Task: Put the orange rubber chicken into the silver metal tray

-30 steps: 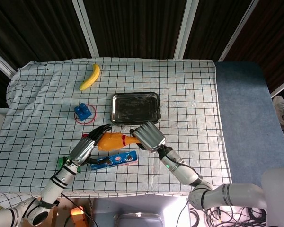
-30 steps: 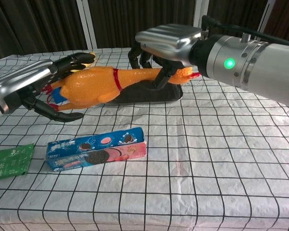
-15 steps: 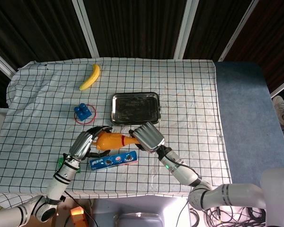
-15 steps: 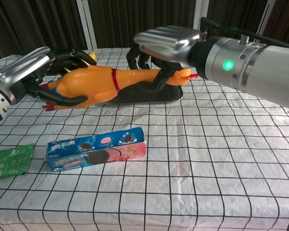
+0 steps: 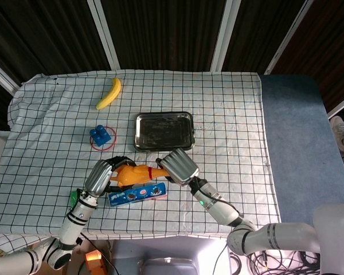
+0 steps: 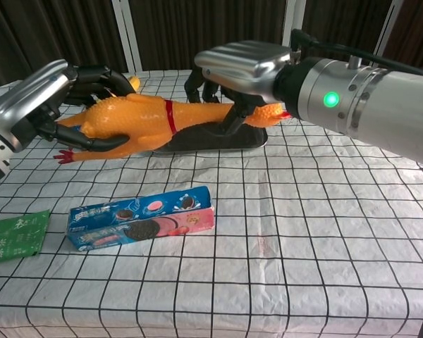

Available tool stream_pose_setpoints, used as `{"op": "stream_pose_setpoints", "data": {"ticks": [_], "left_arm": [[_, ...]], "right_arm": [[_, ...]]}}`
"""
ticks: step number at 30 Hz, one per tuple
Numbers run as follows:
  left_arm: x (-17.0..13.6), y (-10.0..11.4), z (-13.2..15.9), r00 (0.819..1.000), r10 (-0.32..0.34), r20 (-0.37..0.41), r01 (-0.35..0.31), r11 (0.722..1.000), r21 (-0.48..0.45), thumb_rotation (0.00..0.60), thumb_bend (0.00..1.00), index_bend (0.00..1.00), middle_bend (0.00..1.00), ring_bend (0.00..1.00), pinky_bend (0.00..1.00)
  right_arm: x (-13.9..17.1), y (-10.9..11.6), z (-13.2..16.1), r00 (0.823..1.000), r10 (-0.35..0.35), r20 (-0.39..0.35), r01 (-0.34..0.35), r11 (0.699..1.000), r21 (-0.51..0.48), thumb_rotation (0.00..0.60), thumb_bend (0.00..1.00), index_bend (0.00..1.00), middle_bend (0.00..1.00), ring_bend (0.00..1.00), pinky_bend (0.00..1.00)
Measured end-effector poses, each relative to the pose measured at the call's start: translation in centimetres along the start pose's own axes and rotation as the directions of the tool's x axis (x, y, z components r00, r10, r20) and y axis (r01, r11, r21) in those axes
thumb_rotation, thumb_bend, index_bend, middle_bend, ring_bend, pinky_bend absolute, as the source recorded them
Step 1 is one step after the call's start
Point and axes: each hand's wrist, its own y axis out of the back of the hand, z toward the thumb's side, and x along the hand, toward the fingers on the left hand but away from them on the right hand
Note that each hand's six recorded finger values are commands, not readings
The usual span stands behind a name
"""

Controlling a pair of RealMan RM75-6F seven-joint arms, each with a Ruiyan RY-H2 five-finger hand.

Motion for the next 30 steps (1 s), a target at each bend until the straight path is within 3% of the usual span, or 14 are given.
{"op": "stream_pose_setpoints", "data": {"ticks": [2, 4, 6, 8, 12, 16, 25, 30], "left_arm": [[-0.1, 0.1, -0.1, 1.000, 0.000, 0.004, 0.000, 1.000, 0.020, 0.600, 0.41, 0.44, 0.68, 0.53, 0.62], [-0.2, 0.0, -0.3, 1.000, -0.020, -0.003, 0.020, 0.999, 0.036, 0.600, 0.34, 0.11, 0.31, 0.27, 0.38], [-0.3, -0.2, -0.7, 0.998, -0.053, -0.020, 0.054, 0.997, 0.050, 0.600, 0.31, 0.01, 0.13, 0.13, 0.25], [-0.4, 0.0, -1.1, 0.997, -0.071, -0.034, 0.073, 0.995, 0.061, 0.600, 0.29, 0.00, 0.03, 0.03, 0.19], [-0.6, 1.3, -1.3, 0.997, -0.065, -0.043, 0.068, 0.995, 0.067, 0.600, 0.25, 0.00, 0.00, 0.00, 0.10], [-0.8, 3.3, -1.8, 0.997, -0.051, -0.058, 0.055, 0.996, 0.070, 0.600, 0.25, 0.00, 0.00, 0.00, 0.07], [-3.4, 10.7, -3.5, 0.990, 0.105, -0.091, -0.090, 0.983, 0.161, 0.600, 0.25, 0.00, 0.00, 0.00, 0.06], [-5.6, 13.2, -5.3, 0.977, 0.155, -0.144, -0.128, 0.975, 0.179, 0.600, 0.25, 0.00, 0.00, 0.00, 0.06]], "right_arm": [[0.0, 0.0, -0.1, 1.000, -0.003, 0.001, 0.003, 1.000, 0.002, 0.600, 0.47, 0.87, 0.75, 0.76, 0.81], [0.0, 0.0, -0.2, 1.000, -0.005, 0.004, 0.005, 1.000, 0.003, 0.600, 0.47, 0.87, 0.75, 0.76, 0.81], [0.0, -0.1, -0.3, 1.000, -0.005, 0.005, 0.005, 1.000, 0.006, 0.600, 0.47, 0.87, 0.75, 0.76, 0.81], [0.1, -0.1, -0.5, 1.000, -0.003, 0.005, 0.003, 1.000, 0.011, 0.600, 0.47, 0.87, 0.75, 0.76, 0.81], [0.5, -0.1, -1.0, 1.000, -0.005, 0.004, 0.005, 1.000, 0.029, 0.600, 0.47, 0.87, 0.75, 0.76, 0.81], [0.8, -0.1, -2.2, 1.000, -0.008, 0.019, 0.007, 0.999, 0.052, 0.600, 0.47, 0.87, 0.75, 0.76, 0.81], [-0.1, -0.3, -5.7, 0.995, -0.029, 0.091, 0.019, 0.993, 0.115, 0.600, 0.47, 0.87, 0.75, 0.76, 0.81], [-2.0, -1.0, -8.1, 0.985, -0.073, 0.154, 0.045, 0.982, 0.181, 0.600, 0.47, 0.87, 0.75, 0.75, 0.80]]}}
